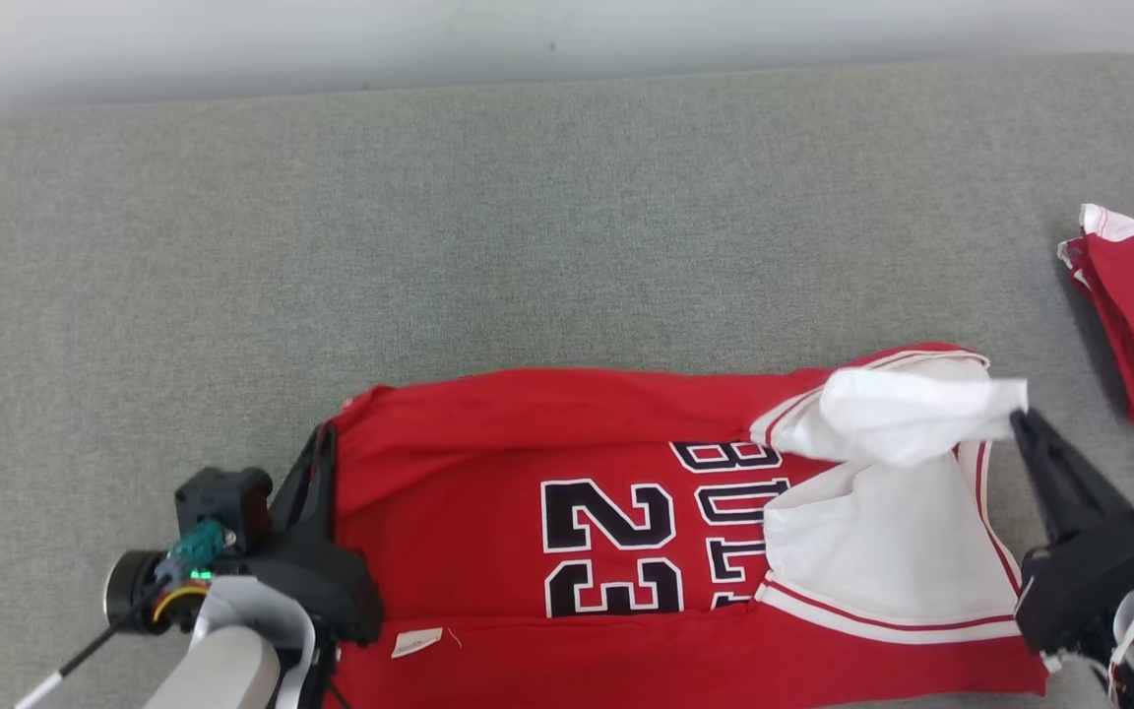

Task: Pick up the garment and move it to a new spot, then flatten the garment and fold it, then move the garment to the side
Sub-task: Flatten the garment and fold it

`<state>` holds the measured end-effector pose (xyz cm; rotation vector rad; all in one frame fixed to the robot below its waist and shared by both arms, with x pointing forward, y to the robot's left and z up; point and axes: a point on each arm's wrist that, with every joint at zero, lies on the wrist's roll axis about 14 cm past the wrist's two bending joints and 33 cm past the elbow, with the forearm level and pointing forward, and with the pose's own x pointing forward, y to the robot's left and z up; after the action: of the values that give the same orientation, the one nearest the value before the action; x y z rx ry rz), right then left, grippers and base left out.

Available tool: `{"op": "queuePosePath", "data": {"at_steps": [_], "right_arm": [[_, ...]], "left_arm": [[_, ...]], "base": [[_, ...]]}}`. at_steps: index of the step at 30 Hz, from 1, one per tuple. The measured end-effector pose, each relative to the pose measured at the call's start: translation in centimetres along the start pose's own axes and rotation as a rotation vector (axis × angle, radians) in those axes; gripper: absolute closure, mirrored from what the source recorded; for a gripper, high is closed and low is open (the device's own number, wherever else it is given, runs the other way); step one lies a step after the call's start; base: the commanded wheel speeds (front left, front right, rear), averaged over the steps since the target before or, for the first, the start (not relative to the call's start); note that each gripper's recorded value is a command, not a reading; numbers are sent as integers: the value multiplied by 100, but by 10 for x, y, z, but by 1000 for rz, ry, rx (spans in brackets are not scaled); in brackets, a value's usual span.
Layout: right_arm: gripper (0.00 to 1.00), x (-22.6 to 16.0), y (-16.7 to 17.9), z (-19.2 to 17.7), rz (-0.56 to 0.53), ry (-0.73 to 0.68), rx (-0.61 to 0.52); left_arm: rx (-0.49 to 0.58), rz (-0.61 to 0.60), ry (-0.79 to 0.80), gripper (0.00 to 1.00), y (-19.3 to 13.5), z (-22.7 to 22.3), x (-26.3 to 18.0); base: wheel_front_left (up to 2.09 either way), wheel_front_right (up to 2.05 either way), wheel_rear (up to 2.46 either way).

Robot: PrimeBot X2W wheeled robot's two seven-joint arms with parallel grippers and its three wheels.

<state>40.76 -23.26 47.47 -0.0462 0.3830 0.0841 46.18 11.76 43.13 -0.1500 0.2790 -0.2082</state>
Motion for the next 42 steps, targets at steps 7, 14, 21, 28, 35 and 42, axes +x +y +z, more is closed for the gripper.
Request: {"op": "queuePosePath", "data": {"at_steps": [7, 14, 21, 28, 35, 42], "right_arm": [[100, -19, 12, -26, 24, 86, 36], [100, -39, 26, -59, 42, 205, 94], [100, -53, 28, -72, 41, 257, 124], [100, -68, 24, -87, 27, 320, 131], [0, -70, 21, -92, 12, 327, 131], [0, -72, 25, -95, 18, 330, 142]], "left_arm": [[0, 29, 27, 100, 5, -15, -22], [-21, 47, 38, 100, 6, -21, -38], [-31, 57, 39, 100, 3, -26, -50], [-41, 63, 55, 100, -2, -36, -63], [-29, 75, 56, 0, 2, -40, -71], [-10, 89, 25, 0, 6, -35, -76]], "base": [[0, 0, 0], [0, 0, 0], [0, 0, 0], [0, 0, 0], [0, 0, 0], [0, 0, 0]]}}
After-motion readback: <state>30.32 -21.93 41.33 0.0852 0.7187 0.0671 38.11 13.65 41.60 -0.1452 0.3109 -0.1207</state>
